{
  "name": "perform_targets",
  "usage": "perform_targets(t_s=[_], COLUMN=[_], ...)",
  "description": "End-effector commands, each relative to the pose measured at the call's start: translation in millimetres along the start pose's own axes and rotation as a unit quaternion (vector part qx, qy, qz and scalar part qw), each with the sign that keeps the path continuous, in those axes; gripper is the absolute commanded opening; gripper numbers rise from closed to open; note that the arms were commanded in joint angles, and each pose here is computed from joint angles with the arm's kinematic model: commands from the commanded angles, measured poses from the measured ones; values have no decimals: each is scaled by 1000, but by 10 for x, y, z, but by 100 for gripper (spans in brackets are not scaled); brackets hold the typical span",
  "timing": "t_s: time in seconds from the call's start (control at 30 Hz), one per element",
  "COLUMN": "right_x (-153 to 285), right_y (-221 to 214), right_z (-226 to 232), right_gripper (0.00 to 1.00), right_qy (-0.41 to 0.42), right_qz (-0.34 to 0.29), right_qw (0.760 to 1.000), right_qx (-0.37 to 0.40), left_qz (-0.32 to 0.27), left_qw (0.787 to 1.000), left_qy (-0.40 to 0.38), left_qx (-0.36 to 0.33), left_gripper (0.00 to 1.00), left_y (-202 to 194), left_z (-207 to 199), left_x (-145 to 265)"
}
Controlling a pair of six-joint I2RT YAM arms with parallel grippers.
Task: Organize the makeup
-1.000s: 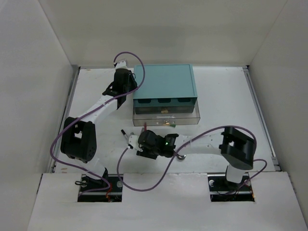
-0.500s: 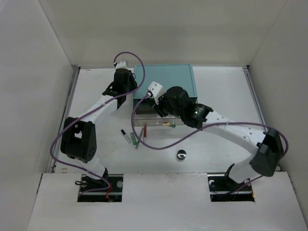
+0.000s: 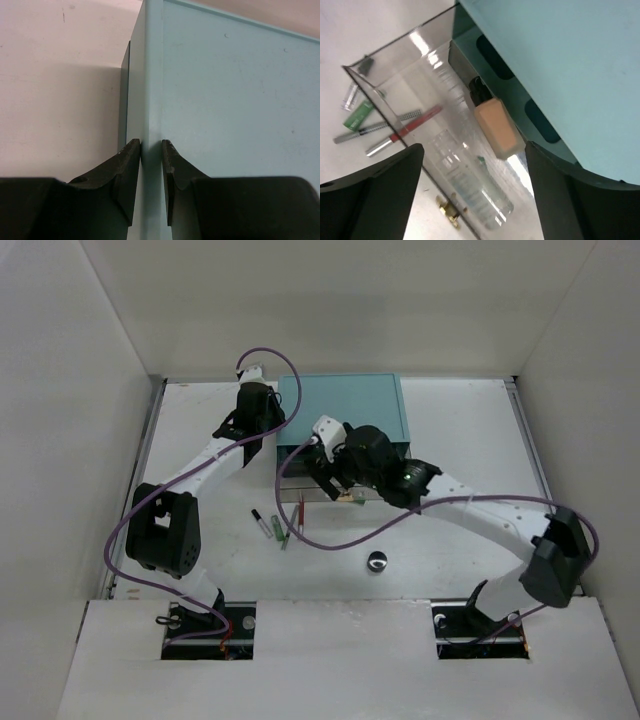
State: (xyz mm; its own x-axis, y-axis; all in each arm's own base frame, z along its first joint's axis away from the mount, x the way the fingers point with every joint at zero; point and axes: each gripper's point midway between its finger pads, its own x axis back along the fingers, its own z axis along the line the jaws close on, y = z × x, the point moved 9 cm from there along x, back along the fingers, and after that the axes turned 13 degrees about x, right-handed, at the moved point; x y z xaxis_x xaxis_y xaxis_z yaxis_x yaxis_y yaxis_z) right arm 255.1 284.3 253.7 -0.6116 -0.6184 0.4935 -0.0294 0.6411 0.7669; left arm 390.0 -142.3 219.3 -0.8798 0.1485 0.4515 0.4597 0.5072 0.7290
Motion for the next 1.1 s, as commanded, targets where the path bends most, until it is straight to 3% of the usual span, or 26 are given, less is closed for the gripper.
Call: perform_targets(t_s=[0.0, 0.13, 0.3, 0.57, 0.67, 0.97, 1.07], right_x=[491, 871, 1162, 1187, 1076, 583, 479], right_y=[307, 83, -411, -1171, -1315, -1430, -1422], right_z=[42, 538, 1274, 1411, 1392, 1376, 1374], right_gripper=[92, 100, 100, 100, 100, 100, 77], right_qy=[-26, 48, 144, -5, -20, -39, -44], right_qz=[-84, -72, 44, 209, 221, 241, 251], right_qw=[994, 989, 975, 927, 915, 910, 908], right_qx=[-59, -117, -166, -310, -336, -334, -331], left_qz=[103, 100, 102, 102, 104, 104, 100], left_qw=[992, 992, 992, 992, 991, 991, 991], left_qy=[68, 68, 70, 74, 74, 78, 78], left_qx=[-35, -33, -33, -32, -33, -35, -33], left_gripper=[11, 11, 11, 11, 11, 11, 11], left_y=[-442, -422, -435, -426, -437, -456, -435], left_z=[341, 342, 358, 387, 380, 397, 401], left_x=[27, 38, 25, 9, 1, 6, 29])
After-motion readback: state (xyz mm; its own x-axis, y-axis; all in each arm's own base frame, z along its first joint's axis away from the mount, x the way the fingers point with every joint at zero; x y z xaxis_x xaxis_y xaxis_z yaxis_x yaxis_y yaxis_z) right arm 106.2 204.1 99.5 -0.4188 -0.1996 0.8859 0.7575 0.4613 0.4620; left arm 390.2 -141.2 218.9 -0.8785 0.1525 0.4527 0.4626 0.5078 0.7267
